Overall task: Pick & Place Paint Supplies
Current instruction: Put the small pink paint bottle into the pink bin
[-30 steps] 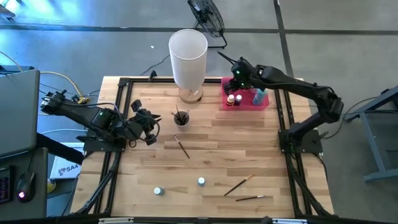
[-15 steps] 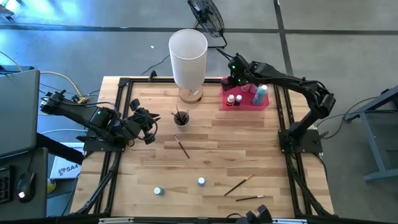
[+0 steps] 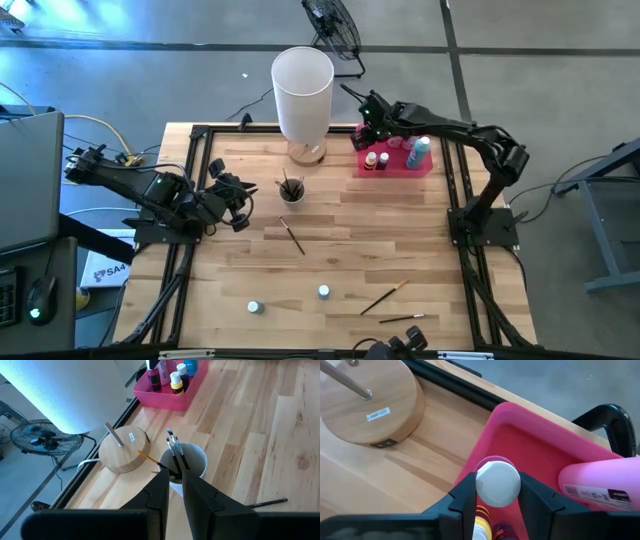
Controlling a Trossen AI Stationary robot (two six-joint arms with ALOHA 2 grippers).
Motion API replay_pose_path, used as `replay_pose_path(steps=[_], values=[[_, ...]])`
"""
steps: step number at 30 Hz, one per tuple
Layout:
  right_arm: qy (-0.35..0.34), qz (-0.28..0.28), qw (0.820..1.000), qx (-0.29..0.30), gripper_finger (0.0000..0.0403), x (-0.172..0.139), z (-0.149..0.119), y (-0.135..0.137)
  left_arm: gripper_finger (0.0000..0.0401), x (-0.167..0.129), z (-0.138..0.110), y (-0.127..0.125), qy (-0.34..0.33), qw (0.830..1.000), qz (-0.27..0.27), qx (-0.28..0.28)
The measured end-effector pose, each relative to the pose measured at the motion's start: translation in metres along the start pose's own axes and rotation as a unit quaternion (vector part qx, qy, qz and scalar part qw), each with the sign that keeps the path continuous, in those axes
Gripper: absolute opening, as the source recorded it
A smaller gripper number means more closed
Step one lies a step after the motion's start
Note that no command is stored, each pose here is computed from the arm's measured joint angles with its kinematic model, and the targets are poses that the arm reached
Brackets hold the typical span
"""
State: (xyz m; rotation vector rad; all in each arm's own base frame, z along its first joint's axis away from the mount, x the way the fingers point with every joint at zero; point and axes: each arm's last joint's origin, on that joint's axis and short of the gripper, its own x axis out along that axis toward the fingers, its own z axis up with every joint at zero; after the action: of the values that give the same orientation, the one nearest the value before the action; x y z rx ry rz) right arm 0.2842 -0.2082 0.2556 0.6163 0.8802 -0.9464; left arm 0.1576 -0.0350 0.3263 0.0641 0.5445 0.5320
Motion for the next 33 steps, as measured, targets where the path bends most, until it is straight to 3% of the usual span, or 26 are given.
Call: replay_pose_path(steps=[26,33], values=[[0.017,0.013,1.0,0.016,0.0113,0.004,-0.001,0.0,0.0049,0.0,0.0,-0.001,0.005,1.0,-0.014,-0.005],[0.061,-0.002,0.998,0.012,0.012,0.029,-0.009,0.002,0.0049,0.0,0.0,-0.001,0.006,1.0,-0.015,-0.004]])
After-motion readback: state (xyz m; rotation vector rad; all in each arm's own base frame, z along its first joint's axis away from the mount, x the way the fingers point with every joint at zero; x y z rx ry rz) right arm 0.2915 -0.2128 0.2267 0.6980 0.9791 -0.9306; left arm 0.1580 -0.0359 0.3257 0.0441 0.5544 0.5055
